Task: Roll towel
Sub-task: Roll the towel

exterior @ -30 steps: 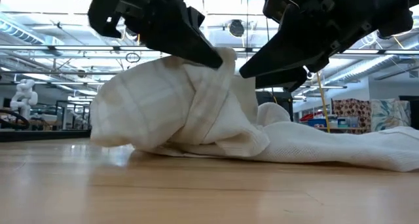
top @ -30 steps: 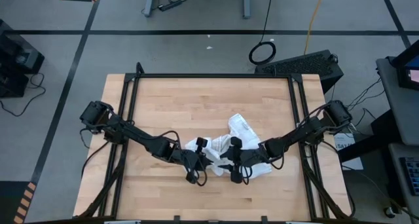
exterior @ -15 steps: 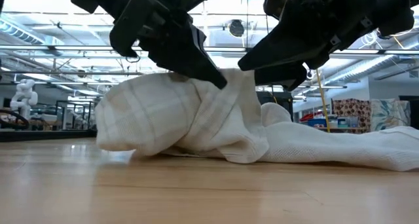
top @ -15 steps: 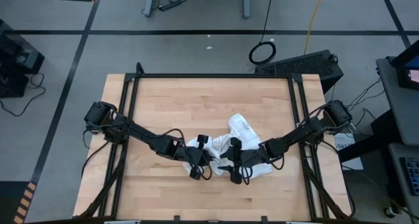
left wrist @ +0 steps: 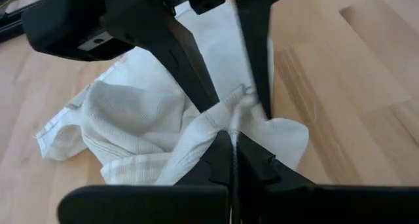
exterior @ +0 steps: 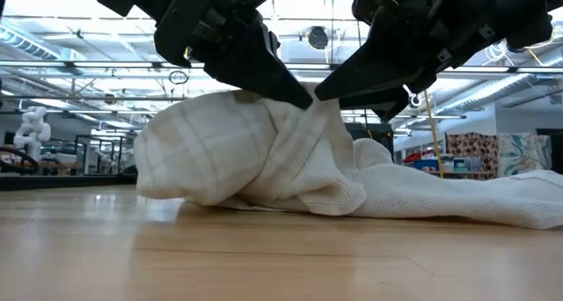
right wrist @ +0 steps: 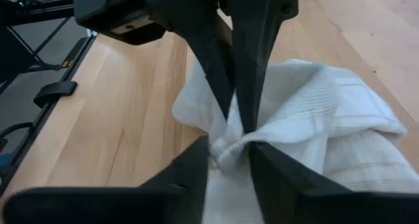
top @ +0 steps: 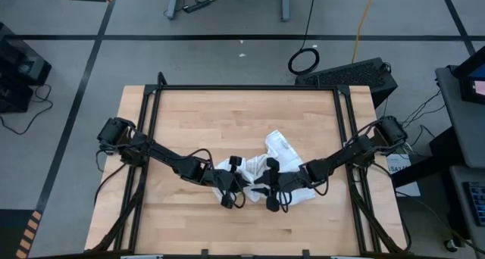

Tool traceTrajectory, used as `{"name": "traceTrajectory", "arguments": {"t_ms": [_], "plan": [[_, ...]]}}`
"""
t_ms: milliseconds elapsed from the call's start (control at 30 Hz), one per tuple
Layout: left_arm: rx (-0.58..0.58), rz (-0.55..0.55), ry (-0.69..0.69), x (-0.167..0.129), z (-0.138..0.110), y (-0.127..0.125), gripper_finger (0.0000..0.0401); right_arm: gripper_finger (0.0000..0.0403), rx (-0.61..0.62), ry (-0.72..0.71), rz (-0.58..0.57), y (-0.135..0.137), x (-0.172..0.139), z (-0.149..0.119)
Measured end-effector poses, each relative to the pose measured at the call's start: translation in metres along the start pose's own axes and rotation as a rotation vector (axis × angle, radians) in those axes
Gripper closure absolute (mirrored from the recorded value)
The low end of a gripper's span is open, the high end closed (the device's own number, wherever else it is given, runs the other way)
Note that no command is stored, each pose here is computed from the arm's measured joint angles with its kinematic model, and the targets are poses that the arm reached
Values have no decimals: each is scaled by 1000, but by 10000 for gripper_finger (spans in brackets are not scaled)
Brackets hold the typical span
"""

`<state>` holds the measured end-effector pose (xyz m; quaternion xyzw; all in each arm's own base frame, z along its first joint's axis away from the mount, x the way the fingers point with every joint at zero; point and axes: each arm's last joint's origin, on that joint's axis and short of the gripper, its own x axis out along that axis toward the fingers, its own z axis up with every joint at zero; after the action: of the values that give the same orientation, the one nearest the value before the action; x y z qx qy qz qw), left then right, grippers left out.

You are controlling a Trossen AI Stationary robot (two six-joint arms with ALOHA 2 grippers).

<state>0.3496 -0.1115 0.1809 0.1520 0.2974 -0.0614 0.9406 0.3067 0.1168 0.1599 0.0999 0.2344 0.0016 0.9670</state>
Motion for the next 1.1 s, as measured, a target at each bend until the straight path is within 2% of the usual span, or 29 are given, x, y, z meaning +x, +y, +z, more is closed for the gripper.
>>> {"name": "traceTrajectory", "arguments": {"t_ms": [167,300,433,567,667,767,867,1100], "plan": [[-56,-4,17,-2,-1,0,392,389,-51,12,-4,-1,0,-1],[-73,-41,53,-17,2,-6,358,388,-72,33,-8,-2,0,-3],[-121,-83,89,-39,7,-16,288,396,-96,59,-6,-1,-1,-6],[-163,44,154,-62,5,-22,216,398,-153,85,10,6,-4,-11],[-198,184,227,-70,-4,-27,186,400,-256,104,46,20,-7,-11],[-251,216,269,-72,-11,-33,179,400,-360,134,82,37,-12,-9],[-257,191,267,-66,-21,-46,183,400,-397,173,103,51,-16,-9],[-313,91,120,-52,-35,-68,197,400,-427,196,78,58,-20,-9]]}}
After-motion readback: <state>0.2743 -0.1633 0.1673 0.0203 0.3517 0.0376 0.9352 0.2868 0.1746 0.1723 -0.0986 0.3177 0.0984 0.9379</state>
